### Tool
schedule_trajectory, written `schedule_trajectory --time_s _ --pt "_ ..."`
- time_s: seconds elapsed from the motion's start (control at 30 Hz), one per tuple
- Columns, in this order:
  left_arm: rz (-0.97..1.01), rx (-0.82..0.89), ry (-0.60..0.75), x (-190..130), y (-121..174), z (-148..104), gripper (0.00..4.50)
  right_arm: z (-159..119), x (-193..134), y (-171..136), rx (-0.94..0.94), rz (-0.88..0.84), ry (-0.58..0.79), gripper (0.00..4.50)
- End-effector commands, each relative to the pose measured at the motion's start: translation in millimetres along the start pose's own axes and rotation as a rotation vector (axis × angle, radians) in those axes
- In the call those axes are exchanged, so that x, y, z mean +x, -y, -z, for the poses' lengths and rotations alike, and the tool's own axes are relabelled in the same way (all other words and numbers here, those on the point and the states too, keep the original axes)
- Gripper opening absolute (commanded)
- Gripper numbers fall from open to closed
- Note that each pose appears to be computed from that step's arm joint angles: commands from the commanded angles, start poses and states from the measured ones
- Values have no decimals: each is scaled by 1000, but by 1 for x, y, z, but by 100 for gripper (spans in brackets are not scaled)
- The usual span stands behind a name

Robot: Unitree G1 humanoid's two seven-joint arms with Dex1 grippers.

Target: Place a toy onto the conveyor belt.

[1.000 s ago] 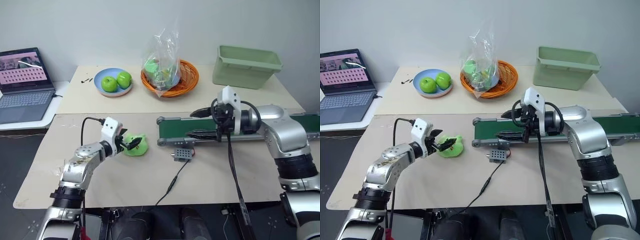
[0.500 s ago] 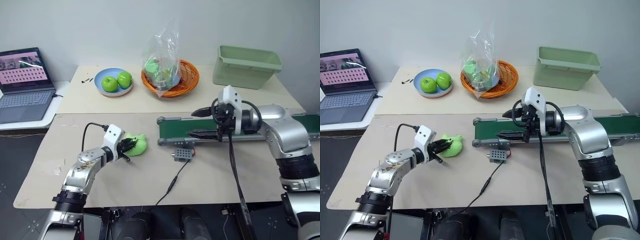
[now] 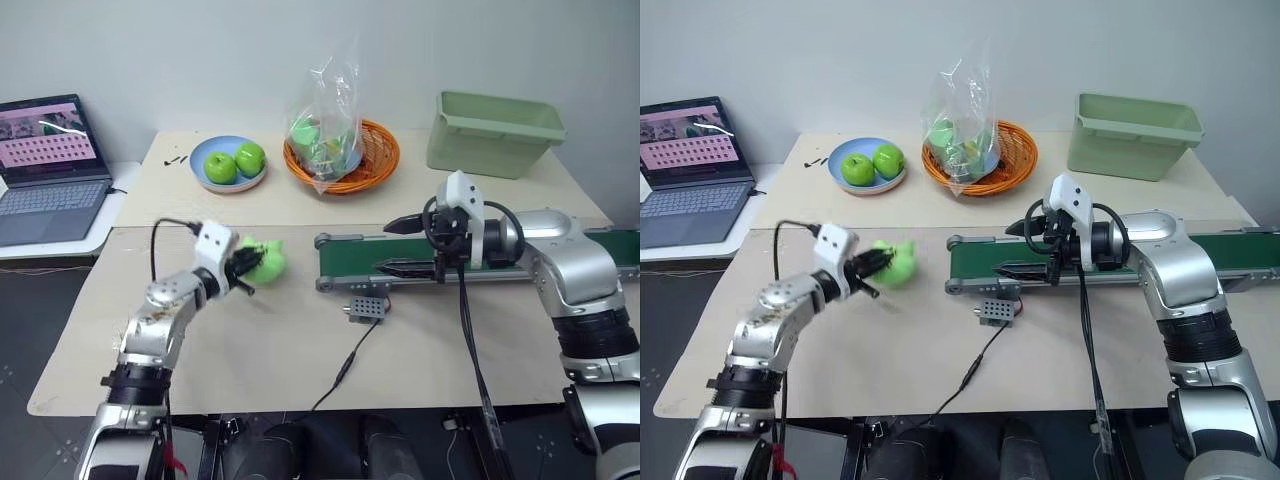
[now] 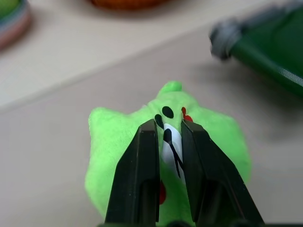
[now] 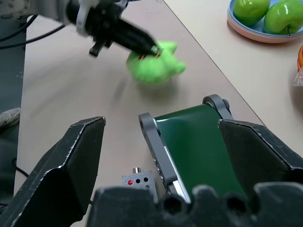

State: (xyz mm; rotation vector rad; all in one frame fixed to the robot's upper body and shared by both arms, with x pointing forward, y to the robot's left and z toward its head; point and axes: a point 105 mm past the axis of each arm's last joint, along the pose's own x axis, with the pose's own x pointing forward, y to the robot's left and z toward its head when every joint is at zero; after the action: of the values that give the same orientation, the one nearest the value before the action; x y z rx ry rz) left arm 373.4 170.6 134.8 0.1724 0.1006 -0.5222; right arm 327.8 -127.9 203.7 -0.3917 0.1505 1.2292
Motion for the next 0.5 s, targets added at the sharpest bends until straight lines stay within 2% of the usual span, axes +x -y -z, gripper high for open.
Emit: schedule_trajectory --time_s 0.03,0.3,0.5 --pt "-20 41 121 -1 -7 -35 78 -9 -7 3 -48 28 15 450" --pt "59 67 194 5 12 -64 78 -7 -7 3 -47 35 11 450" --pt "150 86 179 11 35 -62 78 -5 -8 2 -43 42 9 450"
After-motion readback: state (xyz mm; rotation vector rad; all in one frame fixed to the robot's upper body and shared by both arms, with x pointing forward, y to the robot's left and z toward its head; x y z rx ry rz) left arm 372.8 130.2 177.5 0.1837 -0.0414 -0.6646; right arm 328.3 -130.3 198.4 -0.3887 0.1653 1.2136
